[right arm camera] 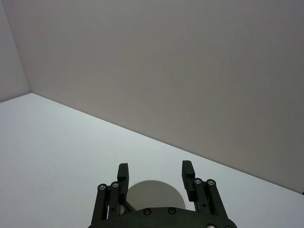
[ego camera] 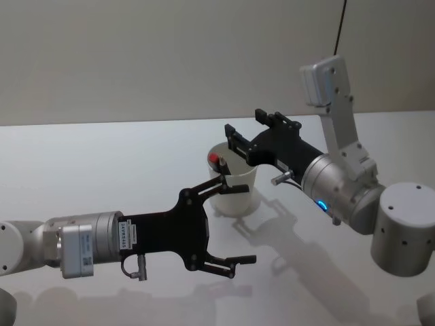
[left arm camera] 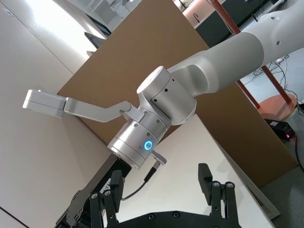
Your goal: Place the pen into the pen holder.
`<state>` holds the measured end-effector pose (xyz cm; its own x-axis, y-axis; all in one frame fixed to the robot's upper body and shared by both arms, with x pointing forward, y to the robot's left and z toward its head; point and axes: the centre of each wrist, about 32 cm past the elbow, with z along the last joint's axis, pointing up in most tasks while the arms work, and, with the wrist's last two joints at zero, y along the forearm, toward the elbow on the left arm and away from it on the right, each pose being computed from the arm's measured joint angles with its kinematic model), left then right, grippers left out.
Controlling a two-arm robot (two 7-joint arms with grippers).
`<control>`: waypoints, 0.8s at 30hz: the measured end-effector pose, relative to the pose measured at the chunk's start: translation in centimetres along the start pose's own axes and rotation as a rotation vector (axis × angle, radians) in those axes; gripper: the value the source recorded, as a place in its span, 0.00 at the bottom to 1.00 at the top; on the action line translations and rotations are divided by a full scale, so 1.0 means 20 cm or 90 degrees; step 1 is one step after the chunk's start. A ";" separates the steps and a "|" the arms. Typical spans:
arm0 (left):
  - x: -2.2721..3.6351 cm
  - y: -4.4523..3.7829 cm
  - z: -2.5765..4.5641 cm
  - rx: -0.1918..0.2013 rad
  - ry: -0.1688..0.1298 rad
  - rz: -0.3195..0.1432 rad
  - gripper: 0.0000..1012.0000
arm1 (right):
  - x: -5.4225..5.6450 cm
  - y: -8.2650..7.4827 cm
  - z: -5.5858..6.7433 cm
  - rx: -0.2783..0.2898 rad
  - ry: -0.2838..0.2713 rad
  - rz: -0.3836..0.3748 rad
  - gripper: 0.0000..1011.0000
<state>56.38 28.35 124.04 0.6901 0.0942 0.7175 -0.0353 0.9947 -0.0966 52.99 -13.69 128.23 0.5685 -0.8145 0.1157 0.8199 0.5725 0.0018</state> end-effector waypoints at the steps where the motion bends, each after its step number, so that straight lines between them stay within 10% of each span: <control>1: 0.000 0.000 0.000 0.000 0.000 0.000 0.99 | 0.00 0.00 0.00 0.000 0.000 0.000 0.66; 13: 0.000 0.000 0.000 0.000 0.000 0.000 0.99 | 0.00 0.00 0.01 0.005 0.003 -0.001 0.99; 24: 0.000 0.000 0.000 0.000 0.000 0.000 0.99 | 0.00 -0.01 0.01 0.008 0.004 -0.002 0.99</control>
<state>56.38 28.35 124.04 0.6902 0.0942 0.7175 -0.0353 0.9947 -0.0967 52.80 -13.67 128.46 0.5666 -0.8166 0.1101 0.8206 0.5713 0.0138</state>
